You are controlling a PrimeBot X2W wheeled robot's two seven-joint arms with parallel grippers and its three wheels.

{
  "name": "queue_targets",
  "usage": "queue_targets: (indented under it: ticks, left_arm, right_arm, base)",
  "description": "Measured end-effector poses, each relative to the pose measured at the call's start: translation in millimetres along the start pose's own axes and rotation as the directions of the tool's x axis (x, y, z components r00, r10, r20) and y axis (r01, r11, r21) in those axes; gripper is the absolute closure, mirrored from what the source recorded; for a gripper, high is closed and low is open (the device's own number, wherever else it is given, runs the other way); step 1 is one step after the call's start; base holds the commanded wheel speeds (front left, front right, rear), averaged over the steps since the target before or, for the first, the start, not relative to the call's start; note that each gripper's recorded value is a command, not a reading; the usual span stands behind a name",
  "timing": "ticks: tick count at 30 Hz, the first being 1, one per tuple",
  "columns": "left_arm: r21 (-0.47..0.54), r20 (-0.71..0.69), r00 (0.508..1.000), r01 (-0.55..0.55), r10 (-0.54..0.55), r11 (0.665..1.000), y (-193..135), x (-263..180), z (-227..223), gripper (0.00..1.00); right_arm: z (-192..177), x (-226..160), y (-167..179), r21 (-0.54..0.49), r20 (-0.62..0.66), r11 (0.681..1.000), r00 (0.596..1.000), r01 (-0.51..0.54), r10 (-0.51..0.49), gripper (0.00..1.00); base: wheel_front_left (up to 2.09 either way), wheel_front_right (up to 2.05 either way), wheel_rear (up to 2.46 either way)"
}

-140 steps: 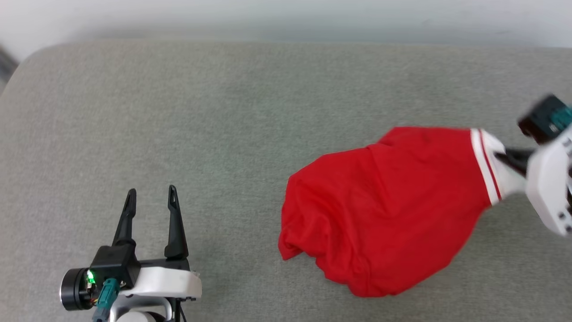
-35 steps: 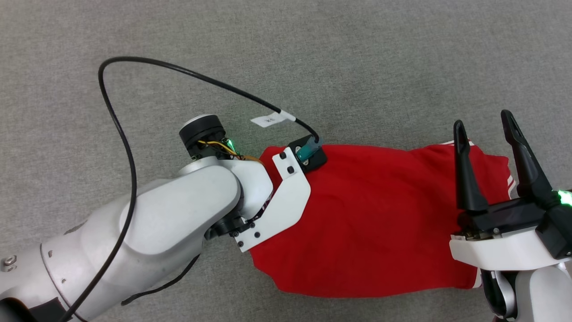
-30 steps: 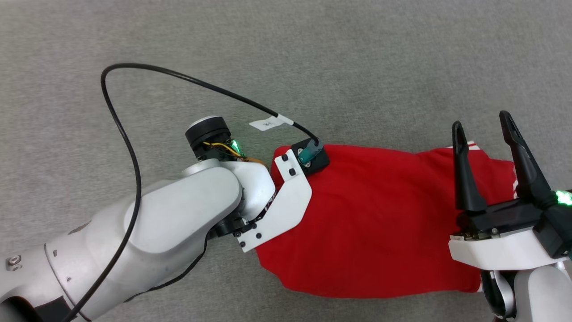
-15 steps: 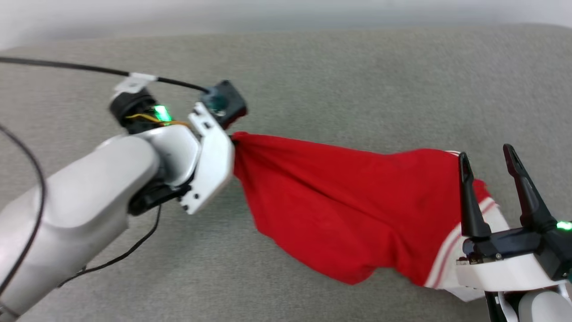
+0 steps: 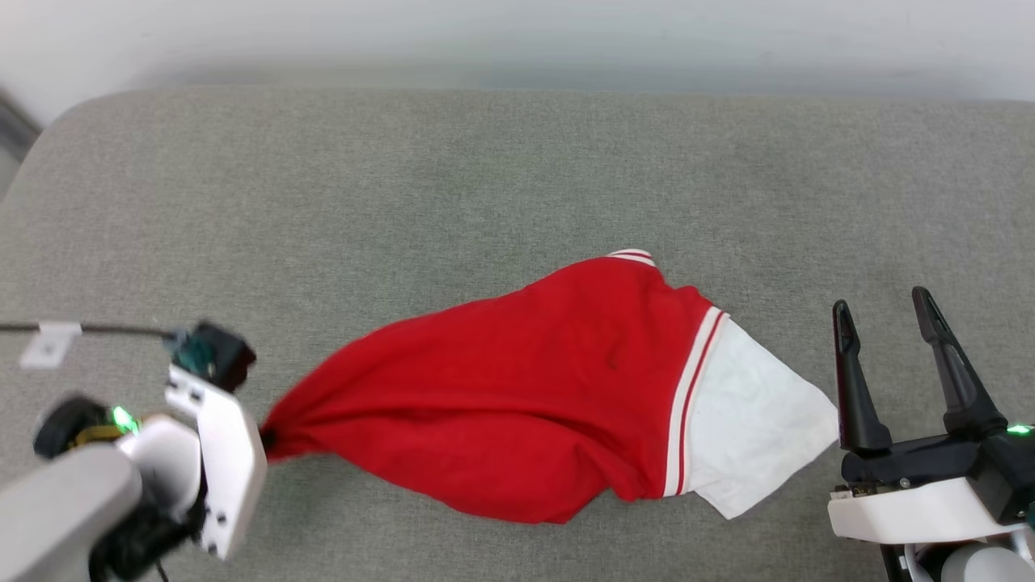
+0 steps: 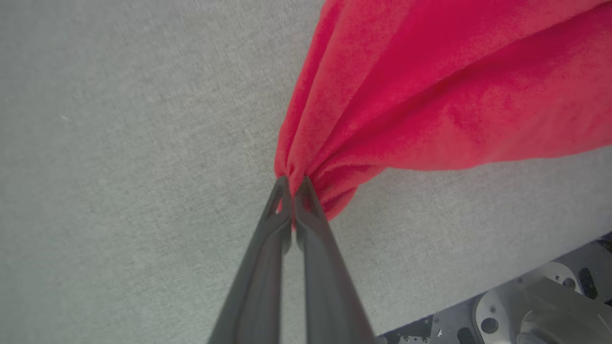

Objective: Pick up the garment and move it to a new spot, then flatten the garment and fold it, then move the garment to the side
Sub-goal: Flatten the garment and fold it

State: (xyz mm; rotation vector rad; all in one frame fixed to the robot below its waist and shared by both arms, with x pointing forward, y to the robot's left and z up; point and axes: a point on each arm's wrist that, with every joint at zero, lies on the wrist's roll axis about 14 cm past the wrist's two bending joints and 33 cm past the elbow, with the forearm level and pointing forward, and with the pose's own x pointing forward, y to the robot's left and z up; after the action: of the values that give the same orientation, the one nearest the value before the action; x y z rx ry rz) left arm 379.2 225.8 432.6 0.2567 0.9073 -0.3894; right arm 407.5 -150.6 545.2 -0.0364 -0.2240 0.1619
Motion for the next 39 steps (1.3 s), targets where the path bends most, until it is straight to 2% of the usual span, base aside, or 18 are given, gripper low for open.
queue_targets:
  ticks: [4, 8, 10, 14, 19, 23, 29, 34, 39]
  left_arm:
    - [-0.072, -0.120, 0.990, 0.064, -0.072, 0.995, -25, 12, -49, 1.00]
    - [-0.117, -0.179, 0.975, 0.115, -0.135, 0.986, -45, 19, -71, 1.00]
    - [-0.121, -0.176, 0.976, 0.111, -0.131, 0.986, -44, 20, -71, 0.00]
    - [-0.078, -0.110, 0.991, 0.074, -0.082, 0.994, -28, 17, -50, 0.00]
    - [-0.018, 0.042, 0.999, 0.032, -0.031, 0.999, -8, 0, 6, 0.00]
    - [0.059, 0.186, 0.983, -0.017, 0.006, 0.998, 4, -15, 65, 0.00]
    - [0.202, 0.334, 0.942, -0.024, -0.046, 0.979, -13, -23, 150, 0.00]
    - [0.298, 0.310, 0.939, 0.054, -0.150, 0.953, -46, -5, 191, 0.00]
    - [0.357, 0.161, 0.957, 0.171, -0.241, 0.918, -76, 30, 195, 0.00]
  right_arm:
    - [-6, -2, -3, -0.009, -0.021, 1.000, 1.000, 0.008, -0.009, 0.00]
    - [-9, -4, -7, -0.018, -0.032, 1.000, 0.999, 0.018, -0.019, 0.00]
    - [-9, -5, -8, -0.020, -0.033, 1.000, 0.999, 0.020, -0.021, 0.00]
    - [-7, -6, -9, -0.024, -0.030, 0.999, 0.999, 0.025, -0.025, 0.00]
    - [-2, -6, -10, -0.023, -0.016, 0.999, 0.999, 0.028, -0.028, 0.00]
    - [-1, -7, -11, -0.017, -0.013, 0.999, 0.999, 0.032, -0.032, 0.00]
    - [-3, -4, -12, -0.013, -0.014, 0.999, 0.999, 0.033, -0.033, 0.00]
    - [-7, 0, -16, -0.019, -0.019, 0.999, 0.999, 0.044, -0.044, 0.00]
    - [-15, 1, -25, -0.030, -0.040, 0.997, 0.997, 0.066, -0.067, 0.00]
  base:
    - [0.00, 0.00, 0.00]
    - [0.00, 0.00, 0.00]
    - [0.00, 0.00, 0.00]
    - [0.00, 0.00, 0.00]
    - [0.00, 0.00, 0.00]
    - [0.00, 0.00, 0.00]
    - [0.00, 0.00, 0.00]
    - [0.00, 0.00, 0.00]
    - [0.00, 0.00, 0.00]
